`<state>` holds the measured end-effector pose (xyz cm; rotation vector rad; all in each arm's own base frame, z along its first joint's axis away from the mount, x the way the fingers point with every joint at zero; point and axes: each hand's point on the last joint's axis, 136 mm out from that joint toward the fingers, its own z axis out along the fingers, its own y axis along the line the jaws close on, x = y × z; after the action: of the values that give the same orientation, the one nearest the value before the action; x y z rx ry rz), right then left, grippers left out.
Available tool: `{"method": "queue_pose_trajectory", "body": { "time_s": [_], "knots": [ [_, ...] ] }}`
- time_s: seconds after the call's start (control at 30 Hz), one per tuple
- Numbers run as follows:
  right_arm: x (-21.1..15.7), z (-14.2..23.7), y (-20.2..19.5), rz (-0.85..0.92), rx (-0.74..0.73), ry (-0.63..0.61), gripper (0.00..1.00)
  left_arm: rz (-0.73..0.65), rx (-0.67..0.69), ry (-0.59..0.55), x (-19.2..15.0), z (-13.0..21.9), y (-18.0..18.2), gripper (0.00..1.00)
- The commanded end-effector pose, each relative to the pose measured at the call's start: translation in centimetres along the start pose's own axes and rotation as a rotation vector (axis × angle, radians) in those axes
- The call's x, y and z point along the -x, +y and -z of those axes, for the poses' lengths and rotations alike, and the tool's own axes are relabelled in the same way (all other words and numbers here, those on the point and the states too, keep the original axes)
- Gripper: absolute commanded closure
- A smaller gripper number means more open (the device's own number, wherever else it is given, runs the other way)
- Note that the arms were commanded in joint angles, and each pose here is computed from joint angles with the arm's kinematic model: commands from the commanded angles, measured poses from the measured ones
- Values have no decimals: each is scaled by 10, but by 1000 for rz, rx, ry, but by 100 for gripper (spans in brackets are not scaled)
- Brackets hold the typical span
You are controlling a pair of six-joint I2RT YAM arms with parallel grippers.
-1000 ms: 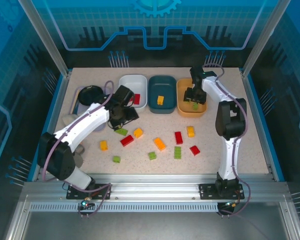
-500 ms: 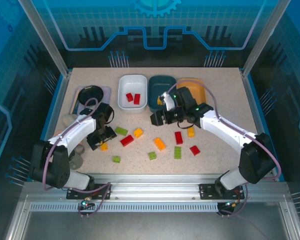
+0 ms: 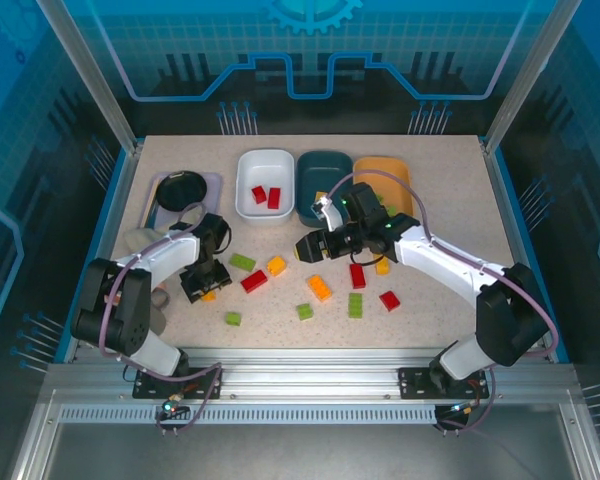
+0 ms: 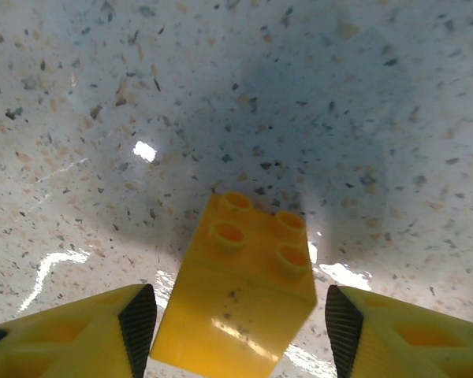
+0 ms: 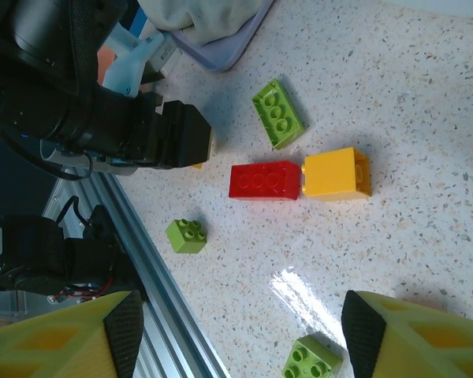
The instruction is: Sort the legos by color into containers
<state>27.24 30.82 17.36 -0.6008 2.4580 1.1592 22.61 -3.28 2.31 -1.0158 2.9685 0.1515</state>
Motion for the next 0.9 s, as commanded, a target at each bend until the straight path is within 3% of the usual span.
{"method": "queue_pose_trajectory", "body": {
  "time_s": [0.0, 0.3, 0.43, 0.7, 0.87],
  "knots": [
    [9, -2, 9, 10, 34, -10, 31, -7, 13, -16, 3, -6, 5, 43],
    [10, -1, 7, 3, 13, -13, 32, -20, -24, -38, 8, -4, -3, 69],
    [22, 14, 2, 5, -51, -64, 34, -43, -84, -91, 16, 26, -19, 71],
    [67, 99, -60, -190, -354, -353, 35, -228, -298, -215, 30, 123, -135, 71],
    [76, 127, -91, -292, -426, -402, 35, -316, -399, -248, 40, 151, -213, 71]
  ]
}}
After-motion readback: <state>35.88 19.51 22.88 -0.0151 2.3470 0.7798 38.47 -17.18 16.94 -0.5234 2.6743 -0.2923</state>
